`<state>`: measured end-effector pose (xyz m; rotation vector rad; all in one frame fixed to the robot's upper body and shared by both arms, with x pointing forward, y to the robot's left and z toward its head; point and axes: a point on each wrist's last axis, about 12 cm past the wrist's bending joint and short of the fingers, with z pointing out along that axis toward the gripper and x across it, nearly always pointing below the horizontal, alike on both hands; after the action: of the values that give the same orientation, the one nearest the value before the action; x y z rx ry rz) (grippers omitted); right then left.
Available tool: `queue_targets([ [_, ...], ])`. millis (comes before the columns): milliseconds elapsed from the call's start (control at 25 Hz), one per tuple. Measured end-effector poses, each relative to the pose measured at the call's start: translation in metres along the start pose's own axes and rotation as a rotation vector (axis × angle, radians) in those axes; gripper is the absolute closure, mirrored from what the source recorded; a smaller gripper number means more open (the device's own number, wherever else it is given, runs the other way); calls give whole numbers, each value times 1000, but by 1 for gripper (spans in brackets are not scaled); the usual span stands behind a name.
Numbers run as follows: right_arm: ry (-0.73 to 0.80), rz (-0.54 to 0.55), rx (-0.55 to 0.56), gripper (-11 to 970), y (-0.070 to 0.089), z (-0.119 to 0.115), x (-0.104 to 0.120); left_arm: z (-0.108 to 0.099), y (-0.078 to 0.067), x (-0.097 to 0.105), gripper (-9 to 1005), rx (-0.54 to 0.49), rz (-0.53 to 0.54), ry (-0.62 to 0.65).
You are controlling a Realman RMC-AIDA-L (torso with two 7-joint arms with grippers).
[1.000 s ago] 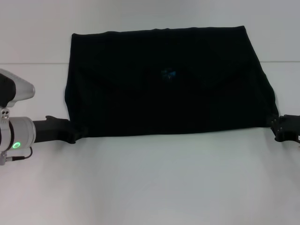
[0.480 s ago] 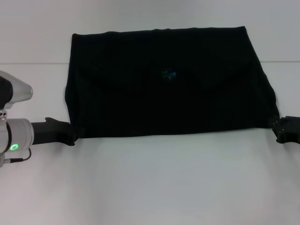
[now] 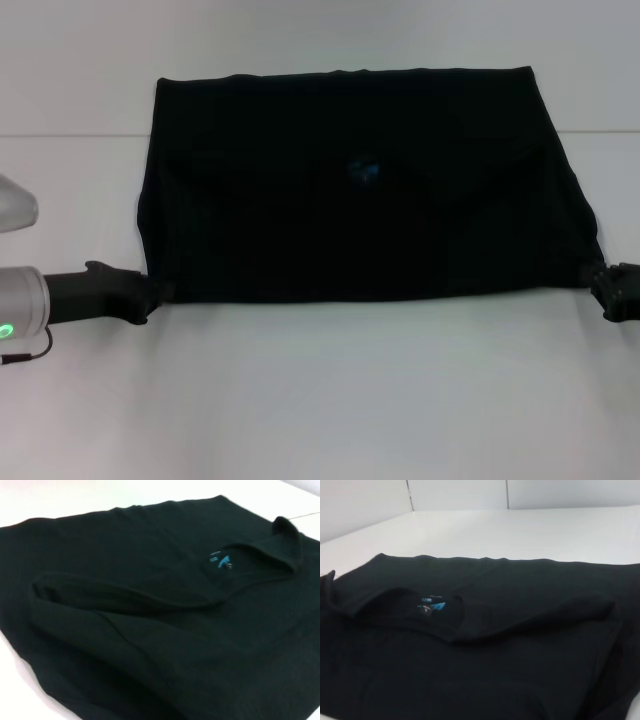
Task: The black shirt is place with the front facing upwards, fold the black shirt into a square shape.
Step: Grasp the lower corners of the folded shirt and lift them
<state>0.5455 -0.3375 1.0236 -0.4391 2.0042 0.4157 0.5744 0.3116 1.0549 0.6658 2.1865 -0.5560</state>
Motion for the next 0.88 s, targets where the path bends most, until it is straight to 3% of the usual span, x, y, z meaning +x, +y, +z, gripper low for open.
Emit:
queue_targets([
  [240, -11, 44, -61, 925, 4, -16, 9, -17, -1, 18, 959, 34, -28, -6],
  [600, 7, 111, -145, 926, 12, -45, 31, -65, -6, 60, 957, 74, -104, -36],
  [880, 54, 164, -231, 925, 21, -65, 48, -90, -20, 89, 951, 134, -135, -17],
])
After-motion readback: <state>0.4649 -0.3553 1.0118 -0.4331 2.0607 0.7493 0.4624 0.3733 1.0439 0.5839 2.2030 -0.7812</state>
